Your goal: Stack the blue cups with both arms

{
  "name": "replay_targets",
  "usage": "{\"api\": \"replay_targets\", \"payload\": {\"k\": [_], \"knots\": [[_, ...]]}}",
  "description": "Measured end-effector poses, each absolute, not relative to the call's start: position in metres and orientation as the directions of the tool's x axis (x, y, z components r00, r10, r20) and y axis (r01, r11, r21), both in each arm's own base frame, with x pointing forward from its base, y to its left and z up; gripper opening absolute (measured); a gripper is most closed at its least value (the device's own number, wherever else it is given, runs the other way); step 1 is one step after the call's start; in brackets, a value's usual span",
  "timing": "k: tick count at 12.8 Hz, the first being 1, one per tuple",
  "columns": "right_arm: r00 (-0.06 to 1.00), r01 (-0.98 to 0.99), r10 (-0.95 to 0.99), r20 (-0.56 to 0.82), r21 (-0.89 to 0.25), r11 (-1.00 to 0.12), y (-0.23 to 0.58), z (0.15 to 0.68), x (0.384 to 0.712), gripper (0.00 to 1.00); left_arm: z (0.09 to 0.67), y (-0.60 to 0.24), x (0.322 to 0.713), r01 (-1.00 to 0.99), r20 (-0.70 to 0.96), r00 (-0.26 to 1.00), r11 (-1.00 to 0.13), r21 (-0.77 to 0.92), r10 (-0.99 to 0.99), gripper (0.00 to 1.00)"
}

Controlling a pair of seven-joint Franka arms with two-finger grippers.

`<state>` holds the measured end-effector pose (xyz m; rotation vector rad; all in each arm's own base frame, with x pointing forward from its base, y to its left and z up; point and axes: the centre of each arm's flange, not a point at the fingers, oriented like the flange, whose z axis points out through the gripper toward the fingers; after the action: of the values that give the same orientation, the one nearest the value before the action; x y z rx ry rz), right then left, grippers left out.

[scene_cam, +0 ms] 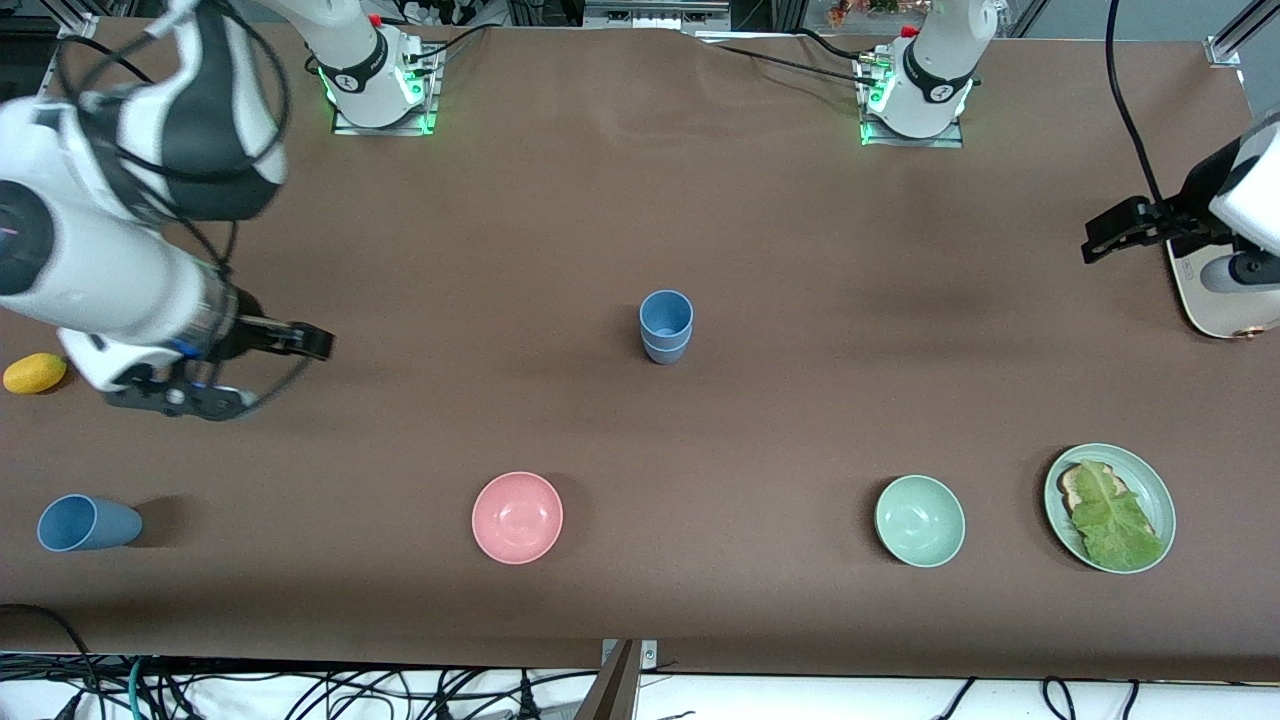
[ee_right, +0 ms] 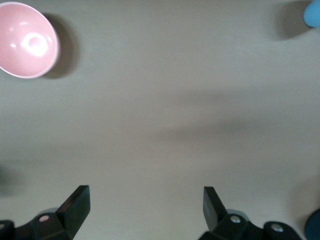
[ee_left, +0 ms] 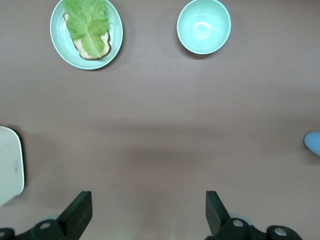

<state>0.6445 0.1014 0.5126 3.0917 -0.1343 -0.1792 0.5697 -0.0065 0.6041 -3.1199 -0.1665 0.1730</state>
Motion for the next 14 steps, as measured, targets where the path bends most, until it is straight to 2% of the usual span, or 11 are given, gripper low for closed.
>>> {"api": "replay_targets", "payload": {"k": [4,8,14], "knots": [[0.995,-0.057,-0.055,-0.081,-0.023,-0.998,0.042,0.528,0.606,1.0,0.583,0.008,0.58,0.148,-0.147,0.978,-0.989,-0.015,0.149,1.0],[0.996,-0.018,-0.02,-0.091,0.018,-1.0,0.047,0.555,0.567,1.0,0.592,0.035,0.576,0.202,-0.134,0.971,-0.979,0.015,0.198,1.0],[0.995,-0.009,-0.012,-0.095,0.032,-0.999,0.051,0.563,0.562,1.0,0.606,-0.004,0.559,0.146,-0.122,0.982,-0.989,-0.006,0.145,1.0]]}}
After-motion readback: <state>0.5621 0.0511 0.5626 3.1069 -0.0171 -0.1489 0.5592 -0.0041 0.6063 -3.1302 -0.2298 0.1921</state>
